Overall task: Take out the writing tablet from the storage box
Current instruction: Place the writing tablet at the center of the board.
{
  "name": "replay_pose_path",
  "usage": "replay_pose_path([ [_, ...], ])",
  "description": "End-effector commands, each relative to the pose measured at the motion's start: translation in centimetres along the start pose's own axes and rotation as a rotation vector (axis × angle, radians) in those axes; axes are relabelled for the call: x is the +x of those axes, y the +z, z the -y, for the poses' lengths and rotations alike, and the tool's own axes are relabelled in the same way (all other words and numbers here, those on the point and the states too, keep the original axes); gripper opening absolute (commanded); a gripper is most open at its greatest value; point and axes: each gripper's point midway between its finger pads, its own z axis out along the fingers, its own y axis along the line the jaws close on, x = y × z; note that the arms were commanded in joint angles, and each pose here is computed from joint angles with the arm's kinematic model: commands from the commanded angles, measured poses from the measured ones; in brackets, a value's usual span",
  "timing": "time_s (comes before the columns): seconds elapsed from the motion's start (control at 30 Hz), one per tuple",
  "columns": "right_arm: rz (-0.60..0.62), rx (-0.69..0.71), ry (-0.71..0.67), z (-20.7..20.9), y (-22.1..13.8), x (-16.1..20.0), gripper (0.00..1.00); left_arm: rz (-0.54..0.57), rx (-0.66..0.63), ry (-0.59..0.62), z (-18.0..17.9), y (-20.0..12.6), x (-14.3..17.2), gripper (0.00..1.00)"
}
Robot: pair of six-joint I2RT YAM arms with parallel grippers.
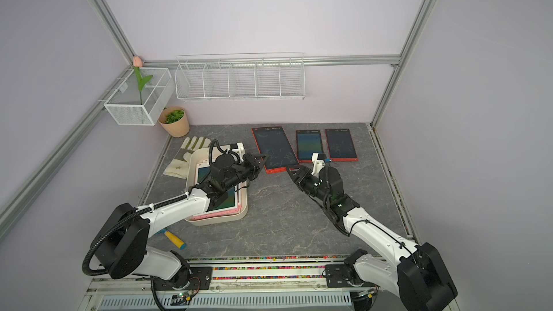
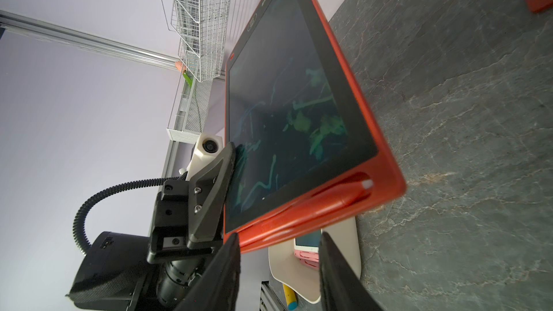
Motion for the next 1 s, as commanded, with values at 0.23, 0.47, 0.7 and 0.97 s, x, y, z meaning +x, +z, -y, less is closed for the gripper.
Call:
replay_pose_path([
  [0.23,0.007,-0.043,0.045,-1.6,1.4,-1.1,0.44,-0.007,0.055,-0.024,0.4,-0.3,0.1,0.0],
  [0.47,0.009,-0.088,0.04,-3.0,3.0,-2.0,0.41,-0.017,0.07,-0.051,-0.2,-0.4,0.4,0.0],
  [0.7,0.034,-0.156,0.01,-4.5,2.9,-2.5,0.4,-0.067,0.13,-0.119,-0.1,0.5,0.9,0.0],
  [0.97,0.03,-0.142,-0.014,-5.1,3.2,-2.8,0.35,-0.085,0.107,-0.113,-0.9,0.4,1.3,0.0],
])
